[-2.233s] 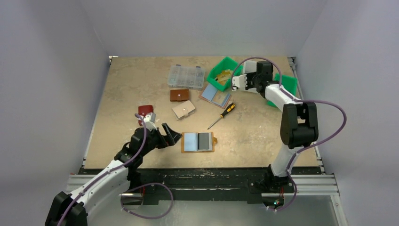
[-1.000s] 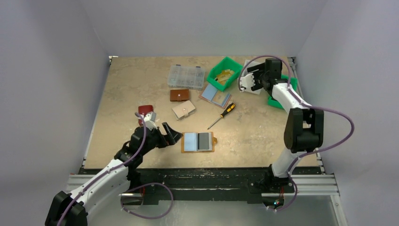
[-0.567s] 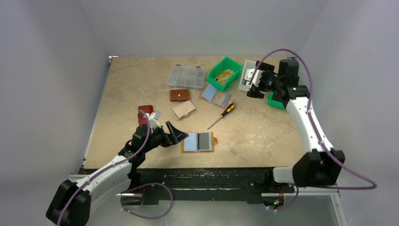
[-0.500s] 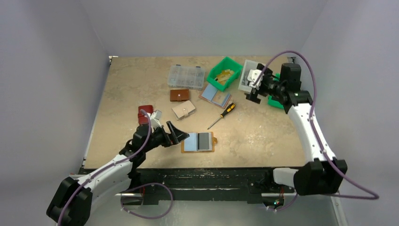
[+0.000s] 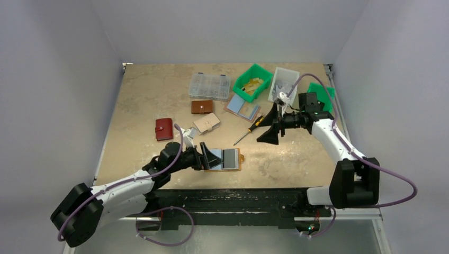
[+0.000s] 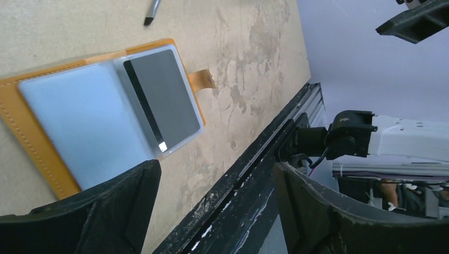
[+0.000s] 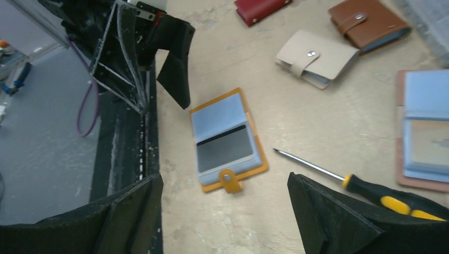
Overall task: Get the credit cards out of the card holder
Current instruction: Remove the credit card from the card holder.
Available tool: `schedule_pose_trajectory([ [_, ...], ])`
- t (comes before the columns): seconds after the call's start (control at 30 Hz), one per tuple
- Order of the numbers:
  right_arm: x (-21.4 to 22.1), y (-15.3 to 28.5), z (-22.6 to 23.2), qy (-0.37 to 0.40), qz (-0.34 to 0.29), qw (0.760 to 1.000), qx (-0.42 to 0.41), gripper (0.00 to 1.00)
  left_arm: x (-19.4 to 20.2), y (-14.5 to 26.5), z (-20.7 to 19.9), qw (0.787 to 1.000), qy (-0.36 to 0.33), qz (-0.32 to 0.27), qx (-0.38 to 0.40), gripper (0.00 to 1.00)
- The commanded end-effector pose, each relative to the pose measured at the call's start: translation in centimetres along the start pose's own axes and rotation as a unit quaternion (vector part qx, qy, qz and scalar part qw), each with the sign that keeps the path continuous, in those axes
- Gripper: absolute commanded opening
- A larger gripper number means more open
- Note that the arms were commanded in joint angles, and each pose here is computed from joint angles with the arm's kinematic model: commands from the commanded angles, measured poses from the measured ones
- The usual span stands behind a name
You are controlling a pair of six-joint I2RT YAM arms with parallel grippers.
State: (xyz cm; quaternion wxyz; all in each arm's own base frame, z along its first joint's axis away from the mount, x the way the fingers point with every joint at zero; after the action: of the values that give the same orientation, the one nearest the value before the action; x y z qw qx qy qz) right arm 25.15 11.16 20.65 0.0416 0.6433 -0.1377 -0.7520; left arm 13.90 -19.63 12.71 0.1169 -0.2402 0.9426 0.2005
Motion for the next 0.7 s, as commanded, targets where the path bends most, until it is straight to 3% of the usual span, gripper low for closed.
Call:
schedule_pose_trajectory([
  [0.0, -0.6, -2.0, 1.3, -0.005, 0.008, 1.000, -0.026, 0.99, -0.8, -1.5, -1.4, 0.999, -0.033, -0.029, -0.015, 0.78],
  [0.17, 0.7, -5.0, 2.1, -0.014, 0.052, 0.997, -0.049, 0.92, -0.6, -2.7, -1.3, 0.998, -0.037, -0.027, -0.040, 0.69],
  [0.43, 3.1, -9.7, 3.0, -0.025, 0.129, 0.988, -0.079, 0.42, -0.7, -3.8, -0.7, 0.997, -0.042, -0.034, -0.054, 0.59],
  [0.67, 4.8, -12.2, 2.9, -0.015, 0.195, 0.978, -0.076, 0.27, -0.7, -4.1, -0.2, 0.997, -0.045, -0.041, -0.057, 0.52],
])
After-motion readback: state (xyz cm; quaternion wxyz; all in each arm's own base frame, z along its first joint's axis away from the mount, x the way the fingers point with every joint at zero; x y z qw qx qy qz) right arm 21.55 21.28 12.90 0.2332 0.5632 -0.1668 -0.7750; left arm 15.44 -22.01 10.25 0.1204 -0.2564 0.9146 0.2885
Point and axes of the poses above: each gripper's point midway between its finger pads, its own y axis back along the fingers, its own z axis along the line the jaws close on, x = y × z, the point moved 7 cm from there along y, back along the fingers, and after that the axes turned 12 degrees about y, right-handed, at the moved point
